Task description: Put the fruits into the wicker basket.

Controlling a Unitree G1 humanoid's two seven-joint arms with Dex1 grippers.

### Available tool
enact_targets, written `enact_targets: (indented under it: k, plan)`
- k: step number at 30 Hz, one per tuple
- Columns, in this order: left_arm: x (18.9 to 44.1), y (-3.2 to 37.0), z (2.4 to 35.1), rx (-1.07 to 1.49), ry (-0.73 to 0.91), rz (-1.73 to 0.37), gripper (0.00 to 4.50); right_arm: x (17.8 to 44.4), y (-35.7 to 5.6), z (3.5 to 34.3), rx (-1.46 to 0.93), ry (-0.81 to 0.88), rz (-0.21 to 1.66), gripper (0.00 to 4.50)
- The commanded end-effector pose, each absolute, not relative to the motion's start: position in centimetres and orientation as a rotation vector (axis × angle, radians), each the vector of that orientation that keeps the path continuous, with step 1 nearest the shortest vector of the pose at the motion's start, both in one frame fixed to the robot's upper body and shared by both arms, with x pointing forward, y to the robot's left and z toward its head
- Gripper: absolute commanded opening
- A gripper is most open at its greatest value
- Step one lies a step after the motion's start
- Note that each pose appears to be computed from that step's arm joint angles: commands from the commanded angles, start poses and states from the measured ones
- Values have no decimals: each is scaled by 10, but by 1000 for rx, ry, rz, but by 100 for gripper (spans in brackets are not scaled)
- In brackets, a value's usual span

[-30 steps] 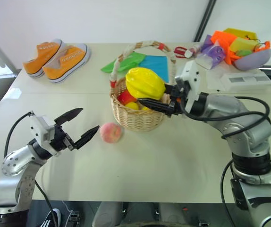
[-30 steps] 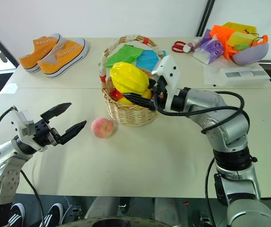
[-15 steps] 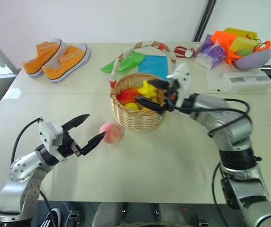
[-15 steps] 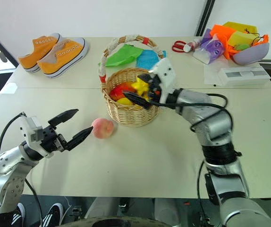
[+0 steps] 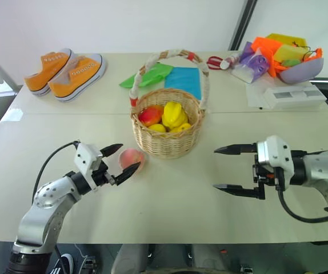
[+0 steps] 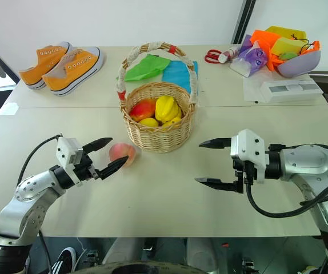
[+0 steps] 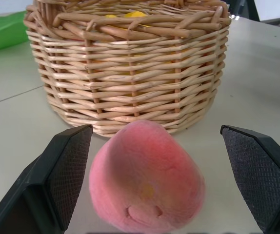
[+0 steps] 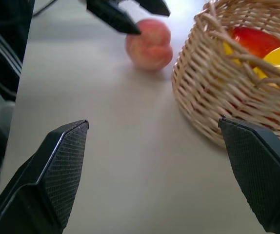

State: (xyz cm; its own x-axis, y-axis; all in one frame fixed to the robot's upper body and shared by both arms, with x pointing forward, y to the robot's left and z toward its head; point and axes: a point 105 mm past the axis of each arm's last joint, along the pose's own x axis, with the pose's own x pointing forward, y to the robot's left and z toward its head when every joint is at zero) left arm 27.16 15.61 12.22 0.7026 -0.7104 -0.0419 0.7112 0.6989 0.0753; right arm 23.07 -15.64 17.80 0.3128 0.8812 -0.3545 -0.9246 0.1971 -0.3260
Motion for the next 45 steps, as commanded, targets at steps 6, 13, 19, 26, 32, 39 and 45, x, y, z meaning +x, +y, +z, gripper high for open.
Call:
enact_targets:
  k: [6, 13, 19, 26, 32, 39, 45]
  plan:
    - [279, 144, 106, 167, 59, -800, 450, 233, -158, 181, -545, 22, 1246, 444]
    - [280, 140, 105, 137, 49, -803, 369, 236, -153, 178, -534, 19, 1247, 450]
    - [277, 152, 114, 121, 26, -769, 316, 241, -149, 185, -530, -9, 1231, 450]
    - [244, 169, 181, -75, -131, -941, 316, 248, -151, 202, -406, -97, 1188, 450]
    - [278, 136, 225, -139, -260, -918, 316, 273, -161, 229, -293, -295, 1012, 450]
    - [322, 72, 226, -145, -255, -866, 316, 279, -155, 231, -327, -320, 972, 450]
    - [334, 59, 228, -154, -286, -798, 420, 277, -155, 229, -337, -310, 952, 450]
